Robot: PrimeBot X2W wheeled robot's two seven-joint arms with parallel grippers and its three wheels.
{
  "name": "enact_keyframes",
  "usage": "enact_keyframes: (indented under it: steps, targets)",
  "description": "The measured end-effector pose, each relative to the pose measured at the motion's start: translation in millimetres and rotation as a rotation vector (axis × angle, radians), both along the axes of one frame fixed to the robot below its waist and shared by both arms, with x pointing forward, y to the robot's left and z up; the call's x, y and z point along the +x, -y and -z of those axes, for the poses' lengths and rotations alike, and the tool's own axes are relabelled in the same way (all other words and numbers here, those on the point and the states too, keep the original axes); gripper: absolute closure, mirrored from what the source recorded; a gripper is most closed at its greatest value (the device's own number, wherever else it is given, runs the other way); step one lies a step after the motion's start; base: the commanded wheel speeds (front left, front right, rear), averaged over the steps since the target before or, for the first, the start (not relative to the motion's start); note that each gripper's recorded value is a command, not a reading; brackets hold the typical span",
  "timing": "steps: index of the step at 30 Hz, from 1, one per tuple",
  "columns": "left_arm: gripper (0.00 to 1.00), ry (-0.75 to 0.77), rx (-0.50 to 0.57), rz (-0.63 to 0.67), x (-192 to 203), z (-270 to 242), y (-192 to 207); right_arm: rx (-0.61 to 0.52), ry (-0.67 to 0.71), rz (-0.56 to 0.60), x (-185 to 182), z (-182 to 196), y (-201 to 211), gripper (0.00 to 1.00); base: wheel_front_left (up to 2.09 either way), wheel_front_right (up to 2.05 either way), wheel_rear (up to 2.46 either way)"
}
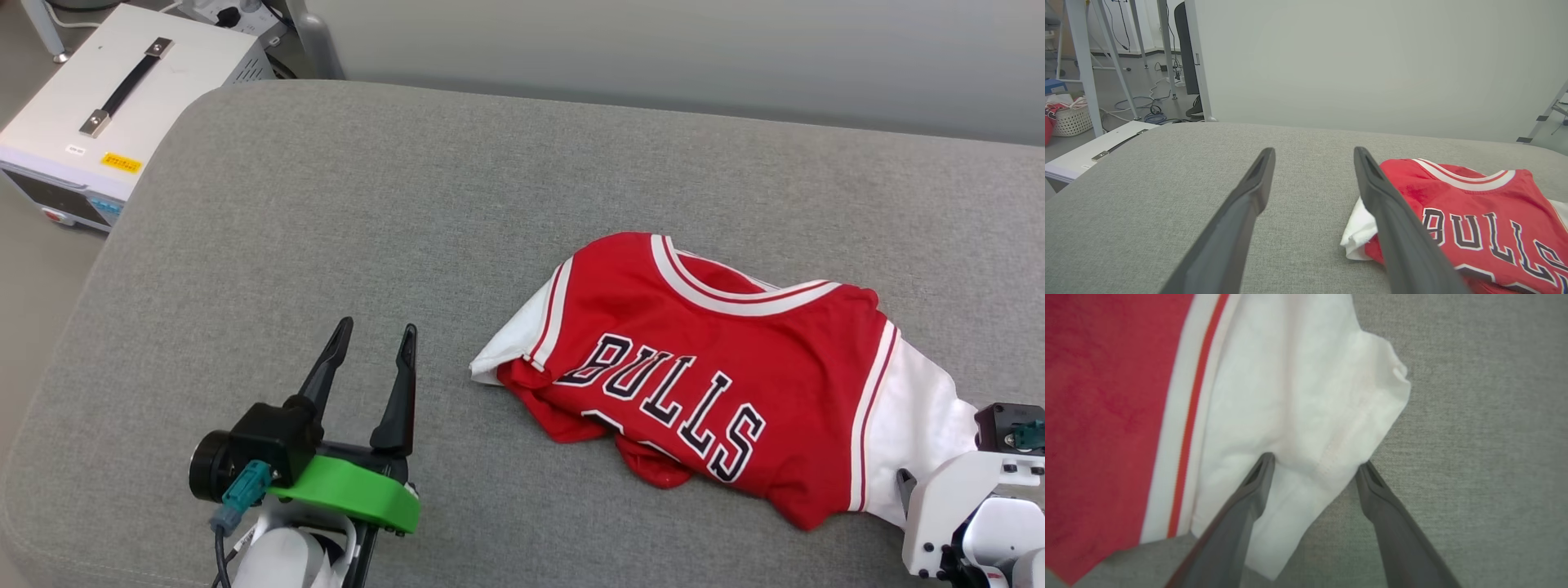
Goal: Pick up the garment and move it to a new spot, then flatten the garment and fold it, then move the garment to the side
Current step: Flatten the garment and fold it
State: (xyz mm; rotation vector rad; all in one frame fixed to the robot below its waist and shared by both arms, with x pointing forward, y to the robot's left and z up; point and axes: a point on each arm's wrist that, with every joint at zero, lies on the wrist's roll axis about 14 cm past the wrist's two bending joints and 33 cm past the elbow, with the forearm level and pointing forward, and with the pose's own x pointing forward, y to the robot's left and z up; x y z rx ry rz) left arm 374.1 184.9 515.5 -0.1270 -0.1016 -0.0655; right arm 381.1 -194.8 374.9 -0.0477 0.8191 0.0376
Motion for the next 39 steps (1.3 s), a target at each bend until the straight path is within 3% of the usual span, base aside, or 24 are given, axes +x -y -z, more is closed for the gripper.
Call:
enact_keyframes:
  steps: [2, 10, 19, 26, 27, 28, 30, 31, 39]
  targets:
    - [0.0, -0.005, 0.001, -0.008, 0, 1, -3, 0.0, -0.014, -0.009, 0, 5, -2, 1.0, 0.0, 0.0, 0.0]
    - [0.0, 0.001, 0.002, -0.008, 0, 0, -3, -0.056, 0.053, -0.002, 7, -10, 21, 1.0, 0.0, 0.0, 0.0]
    - [0.0, 0.015, 0.0, 0.021, 4, -4, 7, -0.268, 0.044, 0.029, -1, -32, 111, 1.0, 0.0, 0.0, 0.0]
    - [0.0, 0.008, -0.006, 0.04, 5, -1, 14, -0.278, -0.02, 0.061, -16, -20, 133, 1.0, 0.0, 0.0, 0.0]
    - [0.0, 0.006, -0.007, 0.045, 6, -1, 16, -0.276, -0.018, 0.065, -17, -19, 135, 0.68, 0.0, 0.0, 0.0]
    - [0.0, 0.004, -0.007, 0.05, 6, 0, 18, -0.277, -0.004, 0.069, -17, -19, 136, 0.0, 0.0, 0.0, 0.0]
    - [0.0, -0.002, -0.008, 0.061, 6, 2, 22, -0.275, 0.029, 0.079, -15, -22, 138, 0.0, 0.0, 0.0, 0.0]
    - [0.0, -0.014, -0.01, 0.078, 7, 6, 28, -0.264, 0.134, 0.095, -7, -36, 137, 0.0, 0.0, 0.0, 0.0]
    - [0.0, -0.009, -0.033, 0.146, 9, 4, 52, -0.169, 0.526, 0.141, 16, -102, 114, 0.0, 0.0, 0.0, 0.0]
